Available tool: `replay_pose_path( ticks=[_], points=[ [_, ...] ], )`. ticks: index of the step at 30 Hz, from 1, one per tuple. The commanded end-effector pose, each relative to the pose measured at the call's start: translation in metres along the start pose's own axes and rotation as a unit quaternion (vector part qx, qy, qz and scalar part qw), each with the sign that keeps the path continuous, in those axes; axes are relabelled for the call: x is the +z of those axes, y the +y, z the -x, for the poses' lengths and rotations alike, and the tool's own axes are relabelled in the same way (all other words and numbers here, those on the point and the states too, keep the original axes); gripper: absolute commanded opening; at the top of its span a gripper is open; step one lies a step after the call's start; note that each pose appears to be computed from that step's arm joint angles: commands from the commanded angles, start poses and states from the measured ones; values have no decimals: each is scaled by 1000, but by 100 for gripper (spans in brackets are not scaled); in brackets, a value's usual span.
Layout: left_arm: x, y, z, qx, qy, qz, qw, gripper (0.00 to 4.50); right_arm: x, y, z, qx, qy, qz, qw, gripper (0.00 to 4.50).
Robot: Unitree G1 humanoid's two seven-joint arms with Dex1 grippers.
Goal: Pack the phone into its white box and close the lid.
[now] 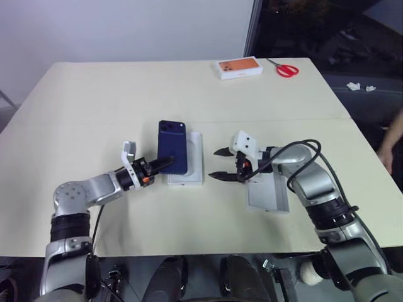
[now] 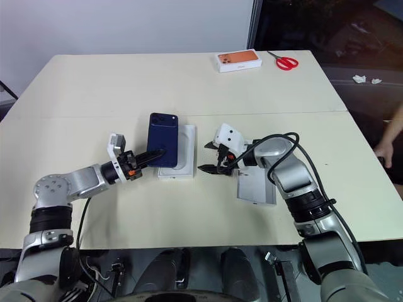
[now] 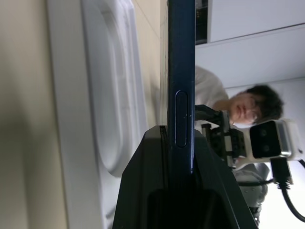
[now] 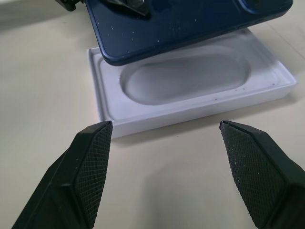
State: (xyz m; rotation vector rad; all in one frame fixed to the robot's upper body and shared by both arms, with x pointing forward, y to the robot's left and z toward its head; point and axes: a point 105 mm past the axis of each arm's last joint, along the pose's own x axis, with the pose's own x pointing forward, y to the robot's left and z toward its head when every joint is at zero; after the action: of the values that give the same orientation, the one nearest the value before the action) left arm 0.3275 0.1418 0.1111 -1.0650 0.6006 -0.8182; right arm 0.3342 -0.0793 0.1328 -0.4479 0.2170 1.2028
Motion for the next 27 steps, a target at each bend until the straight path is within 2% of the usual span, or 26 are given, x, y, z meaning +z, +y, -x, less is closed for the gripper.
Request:
replay_pose_path(
  ticks=[1, 7, 8, 27],
  points=[
    [2, -10, -7, -27, 7, -15, 999, 126, 11, -3, 3, -12, -19, 21, 1000, 382],
    [1, -12, -7, -33, 14, -18, 999, 430, 10, -3, 0, -15, -17, 24, 999, 382],
    [1, -13, -7, -33, 16, -20, 999, 446, 11, -3, 0, -16, -17, 24, 999, 382],
    [7, -34, 23, -9, 9, -98, 995, 446, 12, -4, -7, -8, -20, 33, 999, 382]
  ],
)
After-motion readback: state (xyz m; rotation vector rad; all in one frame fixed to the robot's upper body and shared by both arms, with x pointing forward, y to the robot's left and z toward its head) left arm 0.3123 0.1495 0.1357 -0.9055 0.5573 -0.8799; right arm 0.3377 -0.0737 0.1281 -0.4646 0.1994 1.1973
